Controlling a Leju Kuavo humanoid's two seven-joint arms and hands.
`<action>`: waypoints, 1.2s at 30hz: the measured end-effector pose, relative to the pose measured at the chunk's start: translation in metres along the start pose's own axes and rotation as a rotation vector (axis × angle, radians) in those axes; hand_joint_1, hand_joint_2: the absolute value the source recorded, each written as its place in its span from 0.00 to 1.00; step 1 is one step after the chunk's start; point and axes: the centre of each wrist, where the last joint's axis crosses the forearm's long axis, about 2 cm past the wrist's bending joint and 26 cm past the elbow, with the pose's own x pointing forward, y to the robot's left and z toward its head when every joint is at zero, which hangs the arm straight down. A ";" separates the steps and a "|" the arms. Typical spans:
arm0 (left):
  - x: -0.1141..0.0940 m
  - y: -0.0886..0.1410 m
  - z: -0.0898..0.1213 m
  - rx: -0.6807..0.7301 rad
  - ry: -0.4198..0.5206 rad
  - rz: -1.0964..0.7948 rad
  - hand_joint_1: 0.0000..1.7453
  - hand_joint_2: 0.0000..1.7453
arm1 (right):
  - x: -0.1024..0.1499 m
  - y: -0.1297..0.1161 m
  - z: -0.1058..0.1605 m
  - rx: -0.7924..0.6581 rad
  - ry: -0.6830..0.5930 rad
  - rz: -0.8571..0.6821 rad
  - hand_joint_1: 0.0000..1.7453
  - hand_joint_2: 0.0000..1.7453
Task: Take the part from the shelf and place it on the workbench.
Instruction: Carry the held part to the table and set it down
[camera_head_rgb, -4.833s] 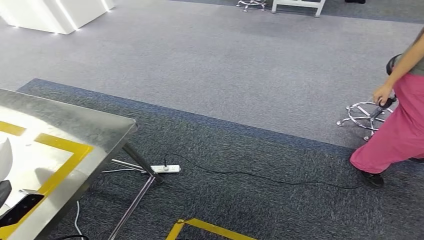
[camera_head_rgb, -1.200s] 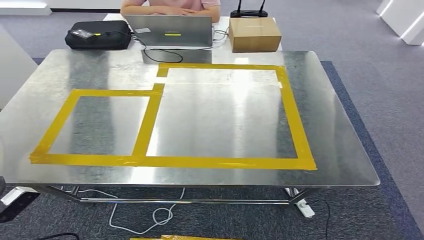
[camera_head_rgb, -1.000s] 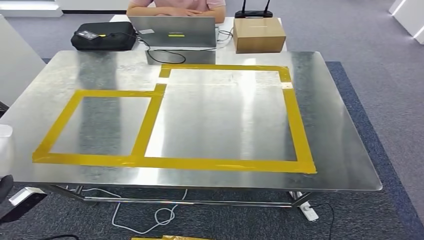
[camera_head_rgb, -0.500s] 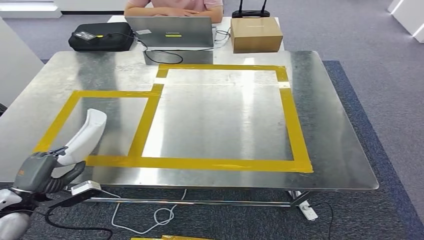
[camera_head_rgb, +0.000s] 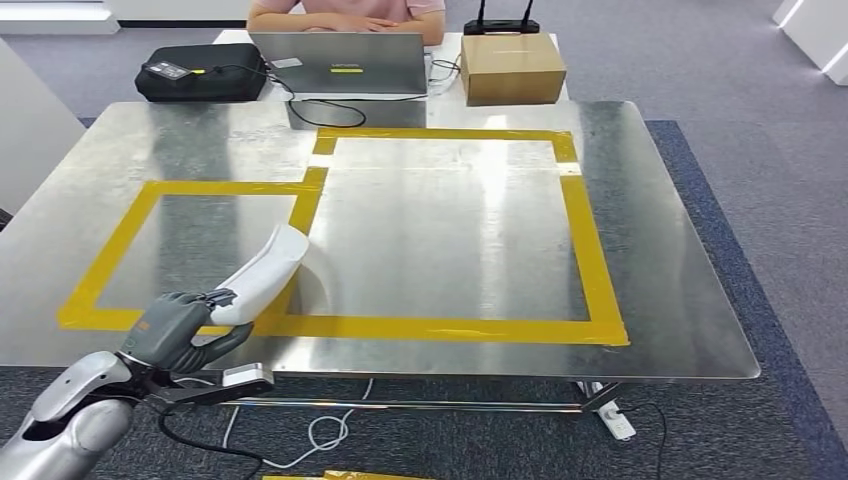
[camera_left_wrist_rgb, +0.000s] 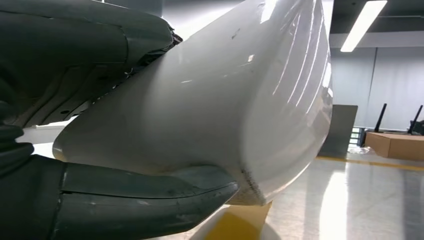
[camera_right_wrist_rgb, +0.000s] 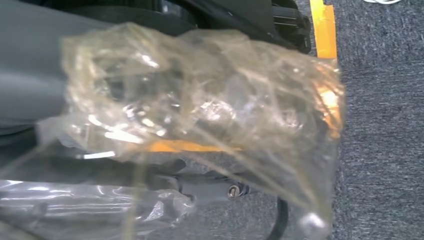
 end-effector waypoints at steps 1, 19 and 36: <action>0.000 -0.001 -0.001 -0.004 0.002 -0.004 1.00 1.00 | 0.000 0.000 0.000 0.001 0.001 0.001 0.00 0.00; -0.012 -0.014 -0.017 -0.059 0.162 -0.197 1.00 1.00 | 0.007 0.004 -0.004 0.026 -0.003 0.016 0.00 0.00; -0.046 -0.011 -0.005 -0.066 0.282 -0.354 0.75 1.00 | 0.007 0.005 -0.004 0.038 -0.001 0.021 0.00 0.00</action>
